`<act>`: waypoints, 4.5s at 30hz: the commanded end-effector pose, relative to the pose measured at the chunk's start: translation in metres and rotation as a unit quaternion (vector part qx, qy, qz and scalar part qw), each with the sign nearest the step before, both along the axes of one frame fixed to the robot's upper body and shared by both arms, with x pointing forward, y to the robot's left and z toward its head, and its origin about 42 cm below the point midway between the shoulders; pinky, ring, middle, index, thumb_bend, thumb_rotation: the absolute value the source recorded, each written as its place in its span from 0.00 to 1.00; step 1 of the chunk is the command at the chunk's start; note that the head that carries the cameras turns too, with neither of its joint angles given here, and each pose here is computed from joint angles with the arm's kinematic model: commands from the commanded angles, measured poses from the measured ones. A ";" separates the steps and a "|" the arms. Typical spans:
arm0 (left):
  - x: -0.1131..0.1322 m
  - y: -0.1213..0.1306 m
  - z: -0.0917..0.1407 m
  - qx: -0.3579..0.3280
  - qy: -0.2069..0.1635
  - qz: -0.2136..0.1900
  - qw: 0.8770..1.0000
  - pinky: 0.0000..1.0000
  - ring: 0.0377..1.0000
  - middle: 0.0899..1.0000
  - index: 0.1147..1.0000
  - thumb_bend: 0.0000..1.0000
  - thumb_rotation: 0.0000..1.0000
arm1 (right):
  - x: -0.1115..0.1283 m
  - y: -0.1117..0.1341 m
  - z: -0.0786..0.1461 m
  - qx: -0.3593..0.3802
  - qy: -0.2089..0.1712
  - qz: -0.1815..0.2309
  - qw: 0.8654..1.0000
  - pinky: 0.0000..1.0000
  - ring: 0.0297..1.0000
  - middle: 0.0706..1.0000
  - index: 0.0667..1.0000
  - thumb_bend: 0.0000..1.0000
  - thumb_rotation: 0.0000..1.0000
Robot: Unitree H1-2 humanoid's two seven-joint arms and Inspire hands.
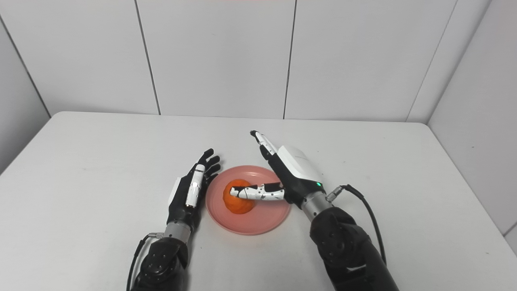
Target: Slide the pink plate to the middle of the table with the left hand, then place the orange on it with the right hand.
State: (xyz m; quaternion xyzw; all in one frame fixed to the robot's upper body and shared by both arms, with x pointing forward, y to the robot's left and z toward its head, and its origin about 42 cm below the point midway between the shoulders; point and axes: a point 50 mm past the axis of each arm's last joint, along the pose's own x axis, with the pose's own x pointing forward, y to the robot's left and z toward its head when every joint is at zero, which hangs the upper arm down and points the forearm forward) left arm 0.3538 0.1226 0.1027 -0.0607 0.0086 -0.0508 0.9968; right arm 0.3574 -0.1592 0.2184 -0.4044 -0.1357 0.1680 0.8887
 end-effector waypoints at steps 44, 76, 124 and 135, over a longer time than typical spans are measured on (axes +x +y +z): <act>-0.027 0.018 0.009 0.006 -0.022 0.011 1.000 0.86 0.86 0.87 0.86 0.36 1.00 | -0.062 -0.019 -0.066 0.407 0.086 -0.127 0.900 0.93 0.93 0.94 0.92 0.40 1.00; -0.019 0.015 0.006 0.014 -0.022 0.009 1.000 0.86 0.86 0.86 0.85 0.34 1.00 | -0.060 -0.017 -0.070 0.420 0.081 -0.123 0.895 0.91 0.90 0.91 0.90 0.28 1.00; -0.017 0.015 0.004 0.017 -0.022 0.009 1.000 0.86 0.86 0.87 0.85 0.36 1.00 | -0.059 -0.015 -0.073 0.420 0.081 -0.123 0.896 0.91 0.90 0.91 0.91 0.27 1.00; -0.017 0.015 0.004 0.015 -0.025 0.009 1.000 0.86 0.86 0.87 0.85 0.35 1.00 | -0.059 -0.016 -0.074 0.418 0.080 -0.121 0.897 0.91 0.91 0.92 0.91 0.27 1.00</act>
